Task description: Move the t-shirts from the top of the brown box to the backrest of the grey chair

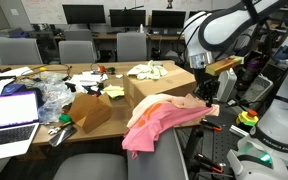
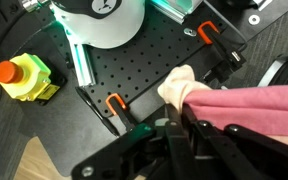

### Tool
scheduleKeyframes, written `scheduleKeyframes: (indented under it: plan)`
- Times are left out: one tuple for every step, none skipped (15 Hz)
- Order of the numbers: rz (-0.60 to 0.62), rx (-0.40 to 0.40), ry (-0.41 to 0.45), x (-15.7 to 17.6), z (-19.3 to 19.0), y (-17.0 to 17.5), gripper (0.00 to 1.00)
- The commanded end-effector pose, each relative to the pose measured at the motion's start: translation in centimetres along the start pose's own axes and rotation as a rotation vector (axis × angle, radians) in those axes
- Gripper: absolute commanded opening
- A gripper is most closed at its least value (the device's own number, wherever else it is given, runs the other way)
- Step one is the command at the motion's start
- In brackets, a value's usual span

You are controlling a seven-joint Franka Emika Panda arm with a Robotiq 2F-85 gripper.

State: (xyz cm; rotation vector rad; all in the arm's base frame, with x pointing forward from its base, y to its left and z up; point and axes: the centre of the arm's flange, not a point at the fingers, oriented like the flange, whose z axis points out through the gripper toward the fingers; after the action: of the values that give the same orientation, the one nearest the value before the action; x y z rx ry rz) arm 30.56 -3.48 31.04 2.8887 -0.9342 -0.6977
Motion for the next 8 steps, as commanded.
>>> scheduleKeyframes:
  plan:
    - [0.042, 0.008, -0.045, 2.28, 0.9, -0.19, 0.02]
    - [0.042, 0.01, -0.049, 2.5, 0.99, -0.26, 0.02]
    - [0.037, 0.013, -0.052, 2.59, 1.04, -0.34, 0.02]
    - [0.036, 0.015, -0.054, 2.68, 1.05, -0.46, 0.02]
    - [0.033, 0.017, -0.053, 2.8, 1.13, -0.54, 0.02]
    - [0.03, 0.021, -0.052, 2.8, 1.03, -0.59, 0.02]
    - [0.027, 0.025, -0.046, 2.88, 0.94, -0.64, 0.02]
    - [0.025, 0.03, -0.041, 2.92, 0.79, -0.65, 0.34]
